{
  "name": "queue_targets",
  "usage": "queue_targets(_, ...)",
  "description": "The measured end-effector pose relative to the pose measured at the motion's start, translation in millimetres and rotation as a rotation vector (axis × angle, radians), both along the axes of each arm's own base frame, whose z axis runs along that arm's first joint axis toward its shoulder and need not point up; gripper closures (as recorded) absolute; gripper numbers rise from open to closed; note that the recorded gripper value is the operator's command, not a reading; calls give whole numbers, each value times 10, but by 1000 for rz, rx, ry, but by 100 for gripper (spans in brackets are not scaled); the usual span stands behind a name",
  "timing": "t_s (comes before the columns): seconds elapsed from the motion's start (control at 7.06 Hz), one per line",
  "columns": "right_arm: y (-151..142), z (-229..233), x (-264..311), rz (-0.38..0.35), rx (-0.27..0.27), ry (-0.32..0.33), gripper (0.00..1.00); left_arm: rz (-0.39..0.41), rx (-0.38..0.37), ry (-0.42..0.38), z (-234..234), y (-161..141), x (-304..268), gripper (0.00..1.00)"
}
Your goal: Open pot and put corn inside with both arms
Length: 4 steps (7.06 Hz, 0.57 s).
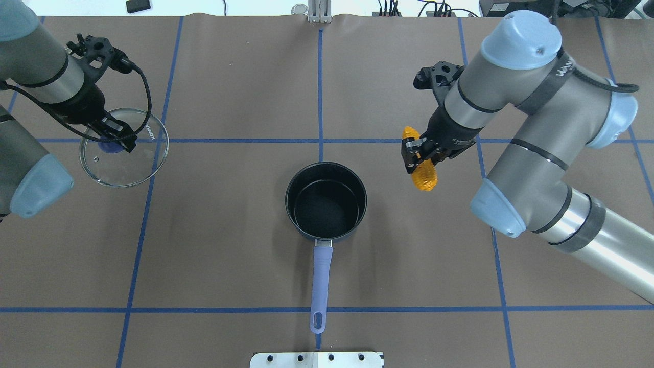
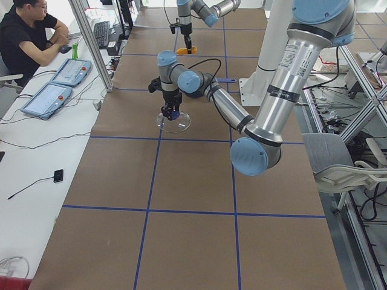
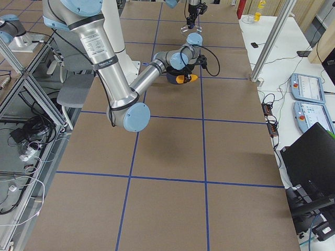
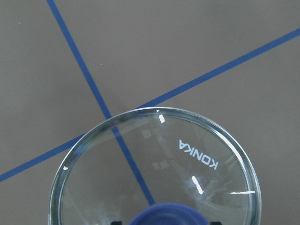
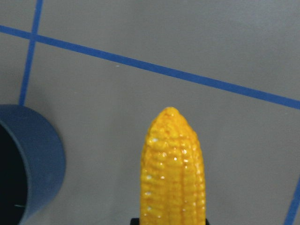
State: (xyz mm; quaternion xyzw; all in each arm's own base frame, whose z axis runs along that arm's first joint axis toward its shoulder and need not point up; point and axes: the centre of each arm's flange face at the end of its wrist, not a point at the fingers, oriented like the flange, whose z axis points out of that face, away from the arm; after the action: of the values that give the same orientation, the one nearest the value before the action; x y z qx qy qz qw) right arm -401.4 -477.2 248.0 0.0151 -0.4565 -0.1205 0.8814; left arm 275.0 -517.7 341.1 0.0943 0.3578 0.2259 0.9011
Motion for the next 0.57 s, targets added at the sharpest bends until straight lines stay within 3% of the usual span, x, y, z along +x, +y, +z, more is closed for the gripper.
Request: queue_targets(0.57,742,-961,-990,-32,45,-53,80,35,0,2,352,70,-154,46)
